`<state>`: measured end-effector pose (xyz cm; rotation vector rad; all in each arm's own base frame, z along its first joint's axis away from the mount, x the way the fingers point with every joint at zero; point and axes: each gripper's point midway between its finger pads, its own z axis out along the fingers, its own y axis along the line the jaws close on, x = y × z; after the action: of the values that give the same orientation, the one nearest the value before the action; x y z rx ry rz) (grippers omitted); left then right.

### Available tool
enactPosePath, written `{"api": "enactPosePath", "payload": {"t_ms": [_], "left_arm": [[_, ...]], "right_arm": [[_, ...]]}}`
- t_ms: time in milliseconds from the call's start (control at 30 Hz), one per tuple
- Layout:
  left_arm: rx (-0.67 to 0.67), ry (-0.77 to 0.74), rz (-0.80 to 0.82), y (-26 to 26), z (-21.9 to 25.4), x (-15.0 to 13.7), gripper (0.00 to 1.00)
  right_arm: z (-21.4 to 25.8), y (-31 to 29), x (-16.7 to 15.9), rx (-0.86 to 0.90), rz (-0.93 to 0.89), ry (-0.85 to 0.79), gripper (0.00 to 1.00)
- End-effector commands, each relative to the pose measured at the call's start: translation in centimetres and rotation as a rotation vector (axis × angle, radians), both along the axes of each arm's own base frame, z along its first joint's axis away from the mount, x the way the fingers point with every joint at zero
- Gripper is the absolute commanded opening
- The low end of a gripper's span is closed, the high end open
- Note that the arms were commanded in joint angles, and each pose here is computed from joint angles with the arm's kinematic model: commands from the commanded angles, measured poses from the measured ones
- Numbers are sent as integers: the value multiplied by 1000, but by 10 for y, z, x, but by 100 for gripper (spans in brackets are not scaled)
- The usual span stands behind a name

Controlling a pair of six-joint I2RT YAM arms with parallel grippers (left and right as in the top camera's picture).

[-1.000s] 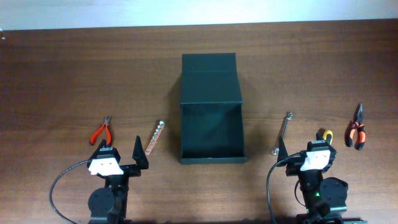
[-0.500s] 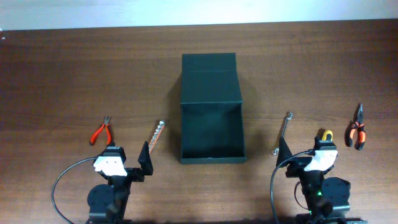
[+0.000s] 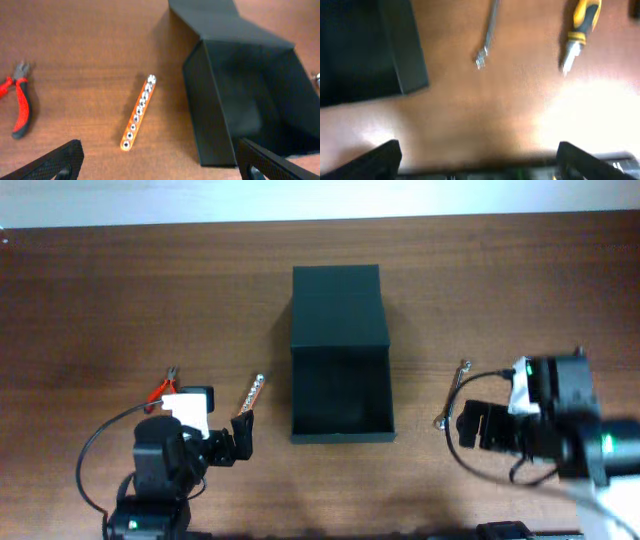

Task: Pack container
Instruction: 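Lower the right gripper and grasp the chrome wrench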

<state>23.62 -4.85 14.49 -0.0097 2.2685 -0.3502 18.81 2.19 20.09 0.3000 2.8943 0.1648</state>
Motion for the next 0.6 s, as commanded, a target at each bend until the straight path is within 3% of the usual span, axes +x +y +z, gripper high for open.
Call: {"api": "enactPosePath", "payload": {"t_ms": [0,167,367,567], "left_arm": [[22,31,-44,-3,12,4,99],[101,65,-48,5,34,11,99],[135,66,-13,13,56,23,99],[158,62,14,19,56,24,99]], "right_arm": [[1,3,19,2,-2,106,98],[-27,2,53,-20,6,175,99],[-51,-8,100,-82,-19,109,99],[-78,-17,118,-137,-31,78,99]]}}
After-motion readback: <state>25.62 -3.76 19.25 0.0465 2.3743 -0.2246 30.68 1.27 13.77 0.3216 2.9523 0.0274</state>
